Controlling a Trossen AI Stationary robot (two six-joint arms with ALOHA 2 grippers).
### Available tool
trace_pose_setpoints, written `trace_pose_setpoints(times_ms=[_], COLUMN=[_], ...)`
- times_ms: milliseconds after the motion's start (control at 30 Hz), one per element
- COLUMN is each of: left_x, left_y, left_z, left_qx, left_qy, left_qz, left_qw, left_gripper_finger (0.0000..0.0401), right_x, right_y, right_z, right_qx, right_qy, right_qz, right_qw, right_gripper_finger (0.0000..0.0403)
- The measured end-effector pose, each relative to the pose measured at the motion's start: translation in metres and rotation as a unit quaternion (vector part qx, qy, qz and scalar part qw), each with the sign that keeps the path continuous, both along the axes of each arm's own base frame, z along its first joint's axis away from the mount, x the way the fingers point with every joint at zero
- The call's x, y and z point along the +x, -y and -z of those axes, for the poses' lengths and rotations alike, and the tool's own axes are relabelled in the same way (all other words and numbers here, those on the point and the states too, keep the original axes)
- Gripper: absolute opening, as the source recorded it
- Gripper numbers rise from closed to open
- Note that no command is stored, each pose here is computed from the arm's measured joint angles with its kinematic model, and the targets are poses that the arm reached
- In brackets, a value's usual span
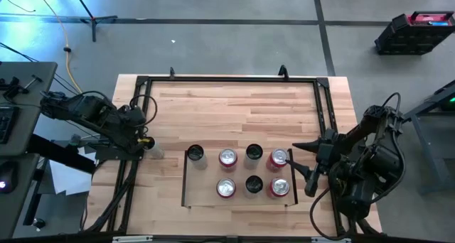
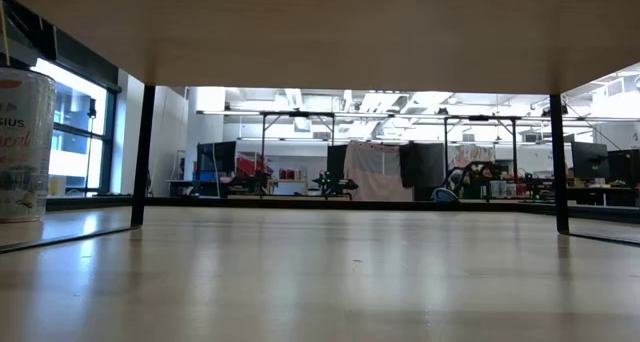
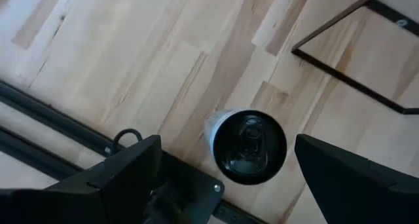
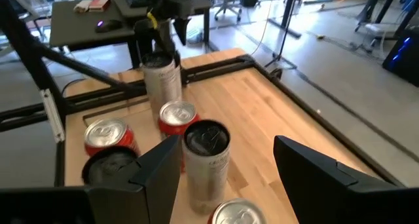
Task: Place canned beverage on shelf
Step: Put the white yellow soda can on the shelf aligned with the white yellow soda can
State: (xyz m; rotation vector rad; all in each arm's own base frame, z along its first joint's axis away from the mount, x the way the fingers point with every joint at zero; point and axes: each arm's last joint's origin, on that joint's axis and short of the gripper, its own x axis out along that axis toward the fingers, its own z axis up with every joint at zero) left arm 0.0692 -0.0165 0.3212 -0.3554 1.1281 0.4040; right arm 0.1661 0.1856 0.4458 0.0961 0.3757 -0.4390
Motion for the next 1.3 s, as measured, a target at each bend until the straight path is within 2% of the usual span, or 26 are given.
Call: trace_pose_setpoints(times_ms=[500, 700, 800, 967, 1300], left_x=[0.022, 0.024, 0.025, 0.029, 0.026], left_y=[0.008, 0.011, 0.010, 0.012, 0.010], left_z=[0.008, 0.036, 0.039, 0.037, 0.036], left_qx=[0.013, -0.003, 0.011, 0.006, 0.018], left_qy=[-0.056, -0.100, -0.097, -0.060, -0.056], left_qz=[0.004, 0.021, 0.032, 0.058, 0.063], left_qw=[0.998, 0.995, 0.995, 0.996, 0.996], left_gripper_finger=[0.0342, 0.0342, 0.0342, 0.0342, 0.0342], right_x=[0.000, 0.000, 0.000, 0.000, 0.000], right_y=[-0.001, -0.001, -0.001, -0.001, -0.001], right_z=[0.000, 0.000, 0.000, 0.000, 0.000], right_qx=[0.028, 0.031, 0.031, 0.041, 0.042], right_qy=[0.003, 0.002, 0.002, 0.006, 0.005], right_qz=[0.004, 0.004, 0.004, 0.008, 0.007], right_qw=[1.000, 1.000, 1.000, 0.999, 0.999], right_gripper_finger=[0.0228, 0.0228, 0.0228, 0.0228, 0.0228])
